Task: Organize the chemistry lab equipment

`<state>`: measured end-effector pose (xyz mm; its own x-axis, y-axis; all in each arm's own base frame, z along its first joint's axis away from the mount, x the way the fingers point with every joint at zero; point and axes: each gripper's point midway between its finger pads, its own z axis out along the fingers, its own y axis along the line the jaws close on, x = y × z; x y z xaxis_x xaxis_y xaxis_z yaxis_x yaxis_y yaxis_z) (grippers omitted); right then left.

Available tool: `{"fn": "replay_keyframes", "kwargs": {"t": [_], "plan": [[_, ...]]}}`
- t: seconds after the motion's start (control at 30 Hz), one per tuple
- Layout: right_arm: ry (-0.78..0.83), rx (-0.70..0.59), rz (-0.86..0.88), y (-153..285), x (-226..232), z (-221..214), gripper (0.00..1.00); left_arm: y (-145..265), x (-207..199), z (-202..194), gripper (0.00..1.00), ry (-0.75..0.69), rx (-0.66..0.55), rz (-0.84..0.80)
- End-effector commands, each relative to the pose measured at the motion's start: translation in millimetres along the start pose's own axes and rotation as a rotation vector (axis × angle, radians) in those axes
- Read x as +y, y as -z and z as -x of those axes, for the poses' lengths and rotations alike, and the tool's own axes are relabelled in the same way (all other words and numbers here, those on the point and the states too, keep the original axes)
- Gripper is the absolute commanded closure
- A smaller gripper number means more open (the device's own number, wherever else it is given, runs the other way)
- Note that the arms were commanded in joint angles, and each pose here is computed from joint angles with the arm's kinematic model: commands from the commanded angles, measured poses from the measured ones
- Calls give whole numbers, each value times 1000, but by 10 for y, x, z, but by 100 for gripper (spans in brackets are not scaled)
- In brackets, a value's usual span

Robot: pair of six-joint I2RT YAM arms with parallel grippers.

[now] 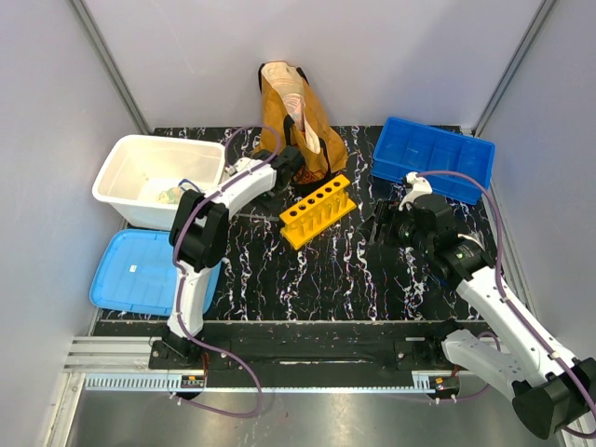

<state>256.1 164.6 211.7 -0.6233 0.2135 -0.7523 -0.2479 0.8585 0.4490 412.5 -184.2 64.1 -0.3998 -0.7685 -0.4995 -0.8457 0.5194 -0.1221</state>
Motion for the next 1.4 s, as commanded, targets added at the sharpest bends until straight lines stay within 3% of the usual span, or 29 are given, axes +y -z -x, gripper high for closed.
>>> {"fn": "replay_keyframes", "kwargs": {"t": [0.0,0.7,0.97,1.07,1.2,1.37], "plan": [[27,-71,31,77,113,213,21,-54,6,-61,47,44,26,11],[48,-87,36,143,148,286,21,-380,200,-355,53,48,91,122],[48,-86,41,151,168,301,21,-316,195,-317,80,42,96,108],[41,-84,42,148,170,298,21,-188,157,-211,84,39,81,75],[31,-84,56,162,207,306,21,-14,126,-97,98,40,76,35],[17,-73,70,153,245,306,21,247,82,31,100,2,65,-28]]}}
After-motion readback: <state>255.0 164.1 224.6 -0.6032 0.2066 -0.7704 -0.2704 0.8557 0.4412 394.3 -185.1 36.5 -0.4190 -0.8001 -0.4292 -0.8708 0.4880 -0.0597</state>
